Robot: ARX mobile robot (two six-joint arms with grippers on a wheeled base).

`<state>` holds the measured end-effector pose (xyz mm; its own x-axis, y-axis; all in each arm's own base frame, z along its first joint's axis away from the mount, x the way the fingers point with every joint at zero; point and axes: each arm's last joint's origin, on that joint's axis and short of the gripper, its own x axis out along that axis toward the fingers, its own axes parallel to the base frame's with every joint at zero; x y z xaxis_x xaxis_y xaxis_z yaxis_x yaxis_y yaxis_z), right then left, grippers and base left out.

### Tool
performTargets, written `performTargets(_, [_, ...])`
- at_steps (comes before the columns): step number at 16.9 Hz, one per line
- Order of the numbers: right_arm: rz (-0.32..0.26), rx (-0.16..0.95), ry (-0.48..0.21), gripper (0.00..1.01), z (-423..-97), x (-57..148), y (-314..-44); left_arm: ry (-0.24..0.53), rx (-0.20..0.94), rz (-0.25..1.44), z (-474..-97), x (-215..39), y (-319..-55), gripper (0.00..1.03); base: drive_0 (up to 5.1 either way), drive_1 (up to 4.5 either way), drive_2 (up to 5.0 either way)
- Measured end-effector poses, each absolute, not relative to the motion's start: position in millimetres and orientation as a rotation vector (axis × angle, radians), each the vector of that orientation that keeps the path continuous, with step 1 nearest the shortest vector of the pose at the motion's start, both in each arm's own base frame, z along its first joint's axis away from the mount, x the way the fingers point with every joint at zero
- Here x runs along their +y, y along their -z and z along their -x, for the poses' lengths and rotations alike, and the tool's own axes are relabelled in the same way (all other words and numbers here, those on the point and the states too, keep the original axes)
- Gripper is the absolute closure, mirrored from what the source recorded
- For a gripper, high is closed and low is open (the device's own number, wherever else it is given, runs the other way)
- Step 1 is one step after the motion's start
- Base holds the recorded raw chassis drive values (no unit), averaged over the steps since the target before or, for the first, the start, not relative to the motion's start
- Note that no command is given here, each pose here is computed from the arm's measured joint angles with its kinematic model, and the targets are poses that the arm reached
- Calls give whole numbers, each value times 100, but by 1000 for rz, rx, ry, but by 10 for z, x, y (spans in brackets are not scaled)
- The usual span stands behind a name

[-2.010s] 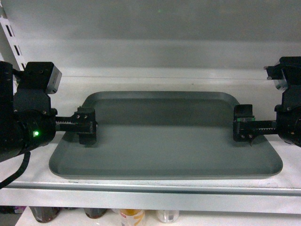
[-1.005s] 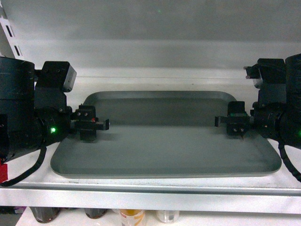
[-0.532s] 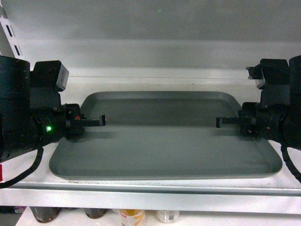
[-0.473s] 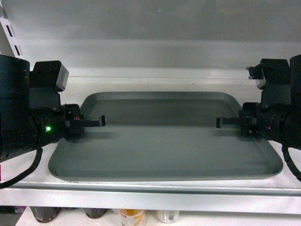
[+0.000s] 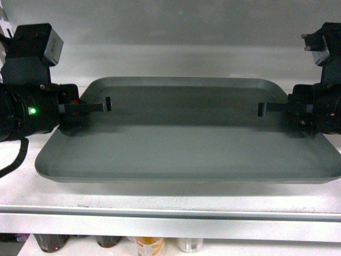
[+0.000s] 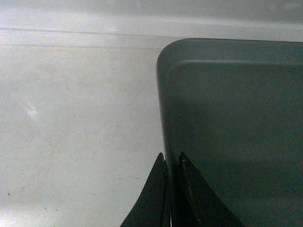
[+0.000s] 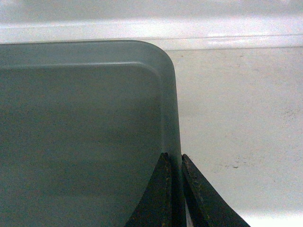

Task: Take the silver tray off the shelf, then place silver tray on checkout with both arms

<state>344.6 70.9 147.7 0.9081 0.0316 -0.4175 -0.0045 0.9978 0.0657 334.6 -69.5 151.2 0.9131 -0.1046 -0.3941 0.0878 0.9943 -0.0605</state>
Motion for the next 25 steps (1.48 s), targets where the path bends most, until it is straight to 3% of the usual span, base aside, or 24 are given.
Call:
performTargets(20, [-57,449,-4,98,-3380,693,-1530,90,413,41,-3291,-687,-1542,99,0,0,0])
performTargets(25, [-57,449,-2,98,-3380,689,-1530,91,411,40,-3289,-702,-1543,99,-100,-245,358])
